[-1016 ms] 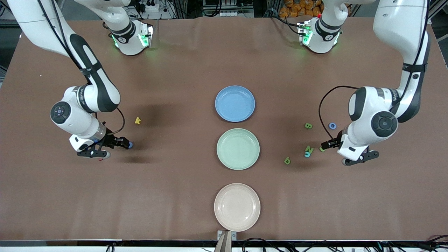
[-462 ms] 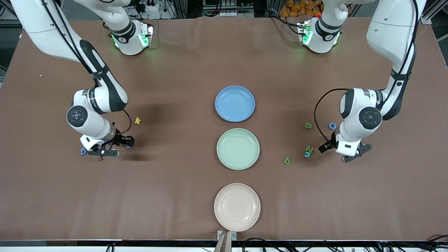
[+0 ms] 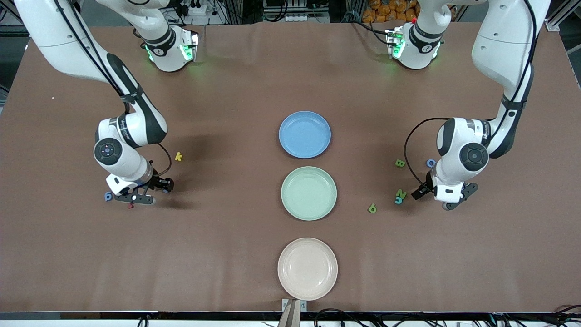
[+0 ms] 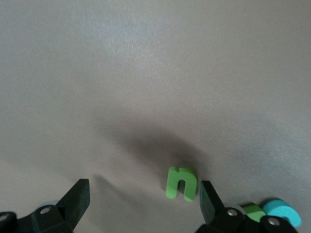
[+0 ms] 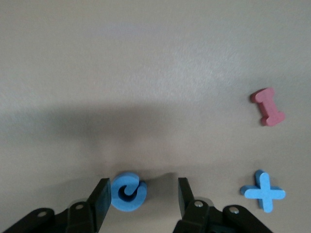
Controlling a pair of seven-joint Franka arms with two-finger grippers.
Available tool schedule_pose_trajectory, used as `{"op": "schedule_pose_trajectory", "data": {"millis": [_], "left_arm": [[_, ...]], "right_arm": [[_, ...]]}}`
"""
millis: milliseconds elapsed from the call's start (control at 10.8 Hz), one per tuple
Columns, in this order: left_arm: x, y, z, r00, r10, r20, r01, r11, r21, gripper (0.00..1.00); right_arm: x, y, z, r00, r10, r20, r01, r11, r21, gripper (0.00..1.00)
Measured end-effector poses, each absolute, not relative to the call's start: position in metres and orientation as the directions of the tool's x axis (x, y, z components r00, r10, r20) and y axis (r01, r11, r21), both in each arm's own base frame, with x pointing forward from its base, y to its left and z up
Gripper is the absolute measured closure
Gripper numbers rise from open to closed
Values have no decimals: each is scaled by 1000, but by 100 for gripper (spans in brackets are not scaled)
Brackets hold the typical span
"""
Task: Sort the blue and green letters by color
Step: 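Grasp the blue e with the right gripper while the left gripper grasps the green n, then carry the blue e to the blue plate while the left gripper lifts the n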
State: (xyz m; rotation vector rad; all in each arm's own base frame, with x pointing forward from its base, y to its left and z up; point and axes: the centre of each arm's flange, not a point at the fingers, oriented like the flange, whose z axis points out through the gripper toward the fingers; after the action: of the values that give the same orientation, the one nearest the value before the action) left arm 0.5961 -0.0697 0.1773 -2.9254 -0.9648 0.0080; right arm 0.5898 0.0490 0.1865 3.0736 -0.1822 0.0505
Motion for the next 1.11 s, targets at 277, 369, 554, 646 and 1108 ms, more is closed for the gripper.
{"op": "schedule_pose_trajectory", "data": {"millis": [277, 369, 554, 646, 1108], "left_arm": [[596, -73, 166, 794, 608, 11, 608, -792, -61, 0], [597, -73, 166, 794, 608, 12, 608, -792, -60, 0], [598, -72, 168, 792, 610, 15, 610, -790, -57, 0], [599, -72, 169, 791, 612, 17, 611, -789, -55, 0], [603, -74, 172, 791, 611, 34, 612, -790, -35, 0]], "right_arm": [[597, 49, 193, 986, -162, 46, -164, -986, 33, 36], [597, 49, 193, 985, -165, 45, -167, -985, 31, 36], [596, 50, 188, 985, -168, 37, -169, -985, 31, 37], [595, 50, 185, 985, -170, 32, -171, -985, 31, 38], [592, 52, 175, 985, -171, 16, -172, -985, 27, 64]]}}
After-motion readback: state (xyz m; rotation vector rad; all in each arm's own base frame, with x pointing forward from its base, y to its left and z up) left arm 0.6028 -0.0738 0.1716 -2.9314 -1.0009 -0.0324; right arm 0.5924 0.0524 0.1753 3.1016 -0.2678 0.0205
